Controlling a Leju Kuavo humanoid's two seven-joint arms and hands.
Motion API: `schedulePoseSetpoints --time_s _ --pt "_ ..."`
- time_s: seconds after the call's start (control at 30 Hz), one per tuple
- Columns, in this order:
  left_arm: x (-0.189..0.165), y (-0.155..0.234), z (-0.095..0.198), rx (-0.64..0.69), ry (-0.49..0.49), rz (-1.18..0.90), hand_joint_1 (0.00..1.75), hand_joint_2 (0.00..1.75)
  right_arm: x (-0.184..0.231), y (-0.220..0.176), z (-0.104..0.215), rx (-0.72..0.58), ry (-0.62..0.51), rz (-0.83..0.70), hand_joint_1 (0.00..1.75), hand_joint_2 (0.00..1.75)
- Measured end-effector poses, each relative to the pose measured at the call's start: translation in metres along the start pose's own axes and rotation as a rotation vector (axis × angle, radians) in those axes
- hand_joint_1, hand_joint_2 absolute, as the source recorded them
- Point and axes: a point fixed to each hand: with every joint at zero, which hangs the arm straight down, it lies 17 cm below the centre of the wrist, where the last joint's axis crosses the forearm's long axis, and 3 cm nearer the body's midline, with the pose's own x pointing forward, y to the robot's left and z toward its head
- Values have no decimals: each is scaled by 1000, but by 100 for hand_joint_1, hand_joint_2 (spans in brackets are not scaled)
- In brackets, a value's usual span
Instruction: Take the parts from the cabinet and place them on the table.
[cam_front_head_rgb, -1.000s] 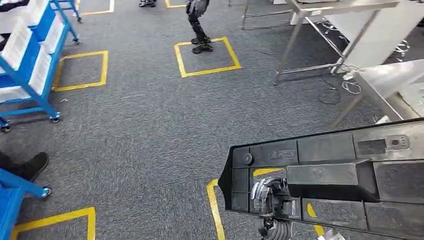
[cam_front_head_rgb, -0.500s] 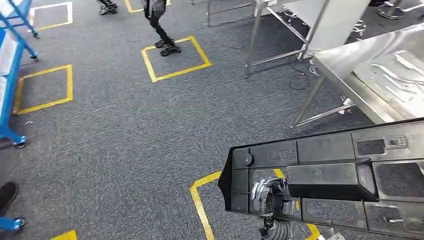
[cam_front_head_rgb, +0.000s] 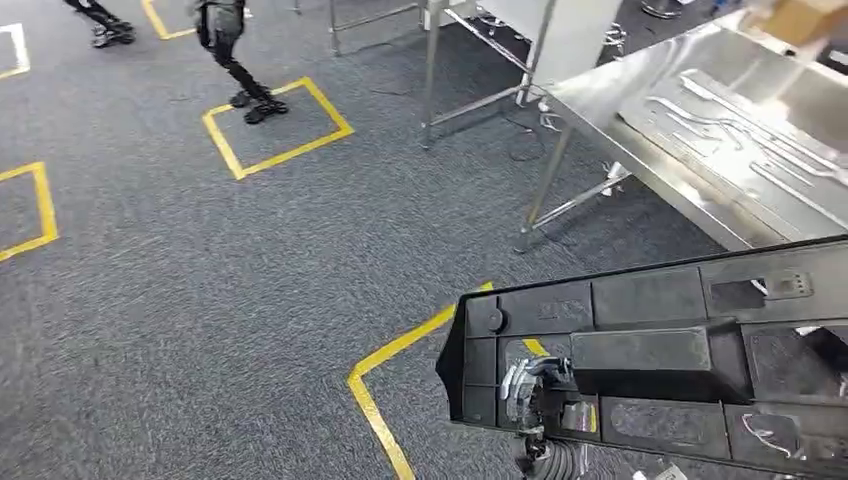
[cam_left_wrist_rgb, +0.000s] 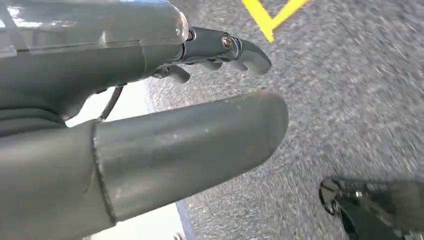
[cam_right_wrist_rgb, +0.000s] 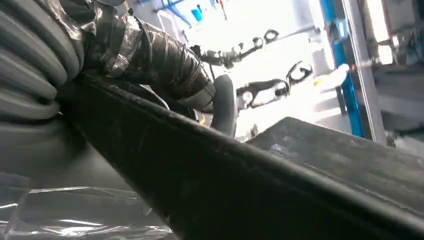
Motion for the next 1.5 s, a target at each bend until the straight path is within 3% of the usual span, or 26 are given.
schedulePoseSetpoints --time_s 1.5 --pt "-2 -5 1 -11 11 9 0 0 -8 5 4 25 29 22 175 175"
